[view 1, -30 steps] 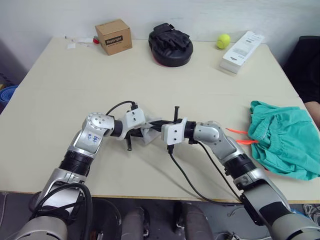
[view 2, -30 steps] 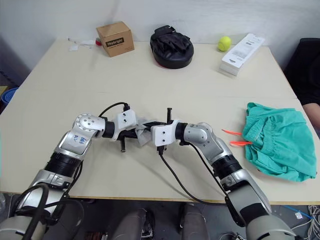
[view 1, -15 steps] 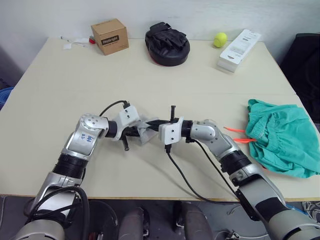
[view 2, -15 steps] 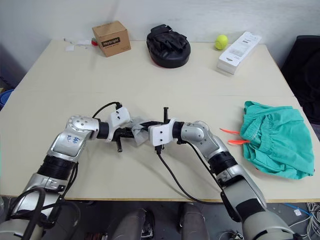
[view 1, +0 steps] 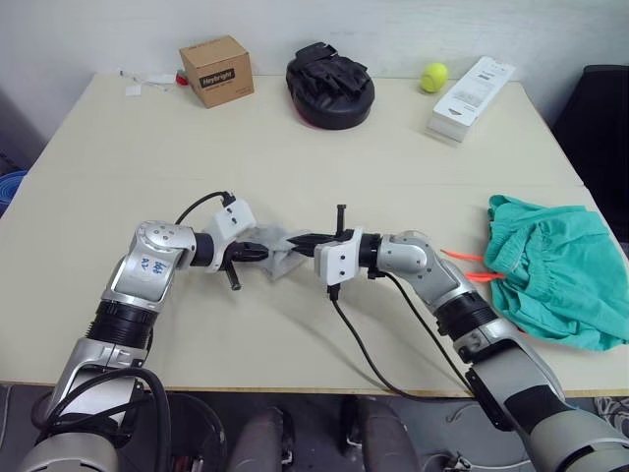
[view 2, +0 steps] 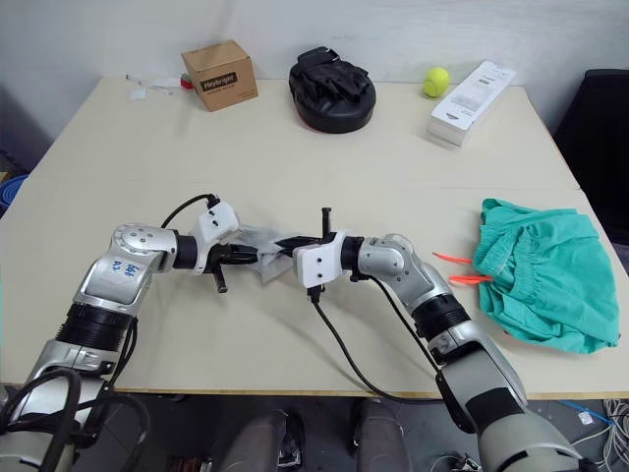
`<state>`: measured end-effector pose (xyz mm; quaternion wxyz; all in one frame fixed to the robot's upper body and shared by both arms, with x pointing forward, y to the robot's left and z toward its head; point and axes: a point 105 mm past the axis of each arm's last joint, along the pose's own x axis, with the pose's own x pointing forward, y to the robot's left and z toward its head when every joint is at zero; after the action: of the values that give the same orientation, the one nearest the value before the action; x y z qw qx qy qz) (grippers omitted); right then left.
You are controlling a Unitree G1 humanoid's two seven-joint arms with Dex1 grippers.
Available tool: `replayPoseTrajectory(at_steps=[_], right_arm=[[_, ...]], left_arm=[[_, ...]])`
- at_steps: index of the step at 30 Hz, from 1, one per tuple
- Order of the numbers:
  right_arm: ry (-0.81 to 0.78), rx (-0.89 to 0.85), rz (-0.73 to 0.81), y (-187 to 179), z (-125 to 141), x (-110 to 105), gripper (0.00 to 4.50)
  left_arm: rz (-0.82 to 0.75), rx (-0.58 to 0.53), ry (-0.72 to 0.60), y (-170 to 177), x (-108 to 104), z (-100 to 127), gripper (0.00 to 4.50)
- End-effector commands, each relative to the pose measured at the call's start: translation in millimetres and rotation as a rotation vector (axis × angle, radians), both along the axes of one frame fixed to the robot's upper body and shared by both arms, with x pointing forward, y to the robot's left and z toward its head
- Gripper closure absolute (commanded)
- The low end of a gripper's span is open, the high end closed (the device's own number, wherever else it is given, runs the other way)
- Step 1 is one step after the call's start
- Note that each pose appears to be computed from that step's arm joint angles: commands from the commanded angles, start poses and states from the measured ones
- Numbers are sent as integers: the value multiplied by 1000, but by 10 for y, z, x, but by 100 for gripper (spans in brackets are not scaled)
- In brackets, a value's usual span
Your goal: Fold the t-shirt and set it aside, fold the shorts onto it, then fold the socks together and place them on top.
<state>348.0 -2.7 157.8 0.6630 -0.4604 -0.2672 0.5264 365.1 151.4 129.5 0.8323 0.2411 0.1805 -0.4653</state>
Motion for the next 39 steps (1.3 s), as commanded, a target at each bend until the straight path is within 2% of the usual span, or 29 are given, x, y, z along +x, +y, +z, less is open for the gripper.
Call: replayPoseTrajectory(at_steps=[1, 8, 16, 20, 30, 35, 39], right_arm=[[-52, 53, 31, 170, 232, 9, 447], [-27, 61, 15, 379, 189, 102, 447], [46, -15, -16, 472, -102, 170, 447], [64, -3, -31, 460, -116, 197, 349], [64, 24, -34, 467, -96, 196, 4], [53, 45, -30, 489, -65, 181, 4], [47, 63, -27, 522, -11, 180, 4]], left_arm=[[43, 29, 19, 89, 30, -127, 450], [45, 21, 24, 86, 9, -168, 450], [65, 18, 21, 142, -26, -164, 450], [92, -3, 10, 198, -54, -101, 450], [178, -120, -36, 403, -203, 254, 450], [161, -164, -61, 468, -323, 474, 450], [-4, -211, -54, 243, -513, 670, 450]])
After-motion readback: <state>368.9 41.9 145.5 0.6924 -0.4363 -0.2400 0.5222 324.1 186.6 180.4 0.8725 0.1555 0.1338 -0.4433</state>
